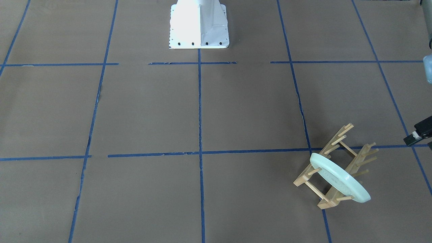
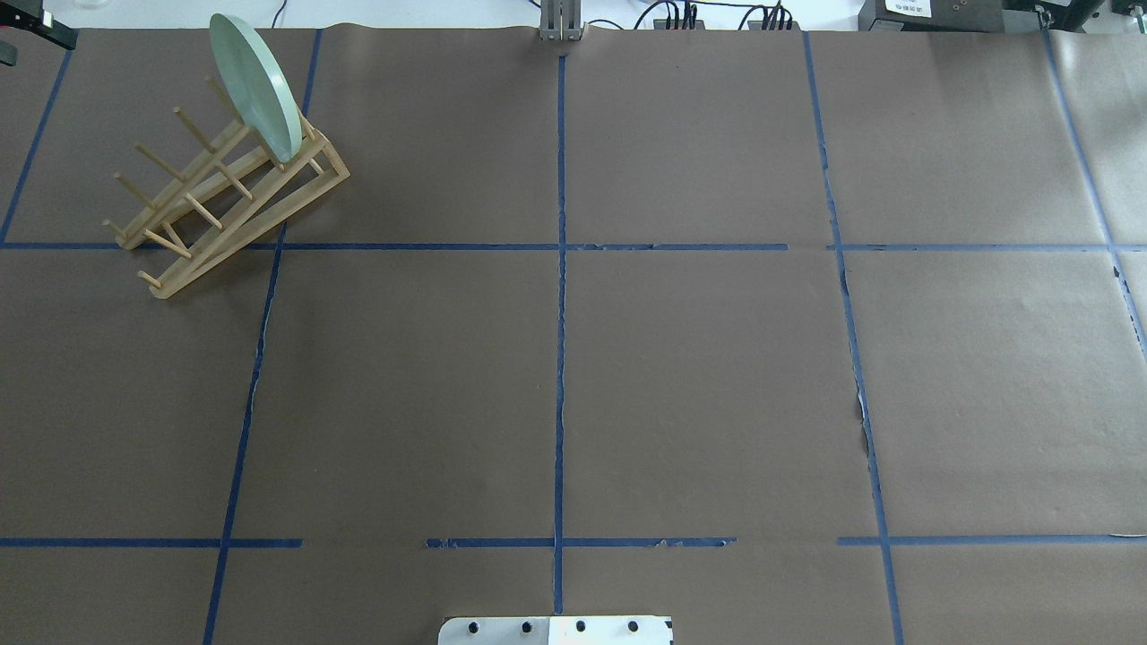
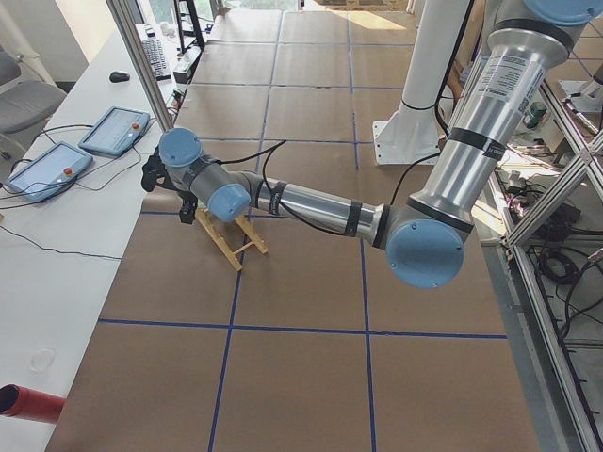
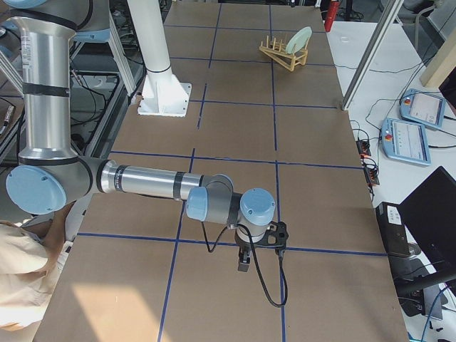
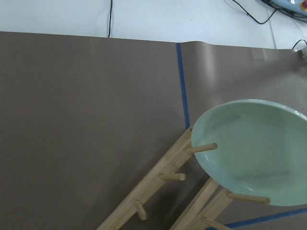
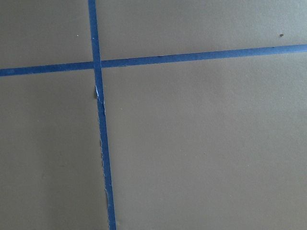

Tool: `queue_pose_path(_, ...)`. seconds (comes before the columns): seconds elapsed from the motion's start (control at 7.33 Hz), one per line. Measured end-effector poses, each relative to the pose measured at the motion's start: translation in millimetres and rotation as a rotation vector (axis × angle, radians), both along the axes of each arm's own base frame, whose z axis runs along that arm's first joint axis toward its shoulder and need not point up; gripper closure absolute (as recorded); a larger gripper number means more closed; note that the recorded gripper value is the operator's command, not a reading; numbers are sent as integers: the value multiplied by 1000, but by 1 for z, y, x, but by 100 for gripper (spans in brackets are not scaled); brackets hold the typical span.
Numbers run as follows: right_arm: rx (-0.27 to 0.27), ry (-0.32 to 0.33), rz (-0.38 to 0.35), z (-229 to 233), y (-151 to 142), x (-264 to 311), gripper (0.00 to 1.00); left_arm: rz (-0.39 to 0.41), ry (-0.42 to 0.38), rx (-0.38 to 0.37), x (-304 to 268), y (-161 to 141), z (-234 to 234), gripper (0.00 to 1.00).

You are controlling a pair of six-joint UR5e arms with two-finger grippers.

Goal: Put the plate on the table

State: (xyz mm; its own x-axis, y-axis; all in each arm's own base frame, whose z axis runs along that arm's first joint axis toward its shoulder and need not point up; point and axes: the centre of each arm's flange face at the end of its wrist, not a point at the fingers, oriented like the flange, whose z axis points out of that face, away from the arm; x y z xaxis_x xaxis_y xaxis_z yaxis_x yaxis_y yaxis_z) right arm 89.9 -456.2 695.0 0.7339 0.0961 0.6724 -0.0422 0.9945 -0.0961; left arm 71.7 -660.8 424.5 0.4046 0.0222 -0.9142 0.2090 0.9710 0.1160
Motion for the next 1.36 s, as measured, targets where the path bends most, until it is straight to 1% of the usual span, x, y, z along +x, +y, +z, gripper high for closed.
queue_pose_path(0.14, 0, 0, 0, 0, 0, 0, 0, -52, 60, -68, 6, -2, -14, 0)
queue_pose_path(0.27, -1, 0, 0, 0, 0, 0, 0, -117, 137, -133, 9, -3, -25, 0)
queue_pose_path(0.41, -1, 0, 0, 1, 0, 0, 0, -197, 215, -193, 16, -2, -29, 5)
queue_pose_path(0.55, -1, 0, 0, 1, 0, 0, 0, -290, 292, -257, 31, -4, -33, 7)
queue_pose_path(0.68, -1, 0, 0, 1, 0, 0, 0, -378, 374, -336, 58, -8, -41, 9)
queue_pose_path(0.82, -1, 0, 0, 1, 0, 0, 0, -452, 446, -408, 89, -10, -47, 15)
queue_pose_path(0.95, -1, 0, 0, 0, 0, 0, 0, -505, 492, -455, 116, -12, -51, 24)
queue_pose_path(1.09, 0, 0, 0, 0, 0, 0, 0, -531, 511, -478, 131, -13, -51, 30)
queue_pose_path(1.23, 0, 0, 0, 0, 0, 0, 0, -543, 514, -490, 138, -15, -48, 38)
queue_pose_path(1.36, 0, 0, 0, 0, 0, 0, 0, -552, 512, -495, 142, -16, -46, 58)
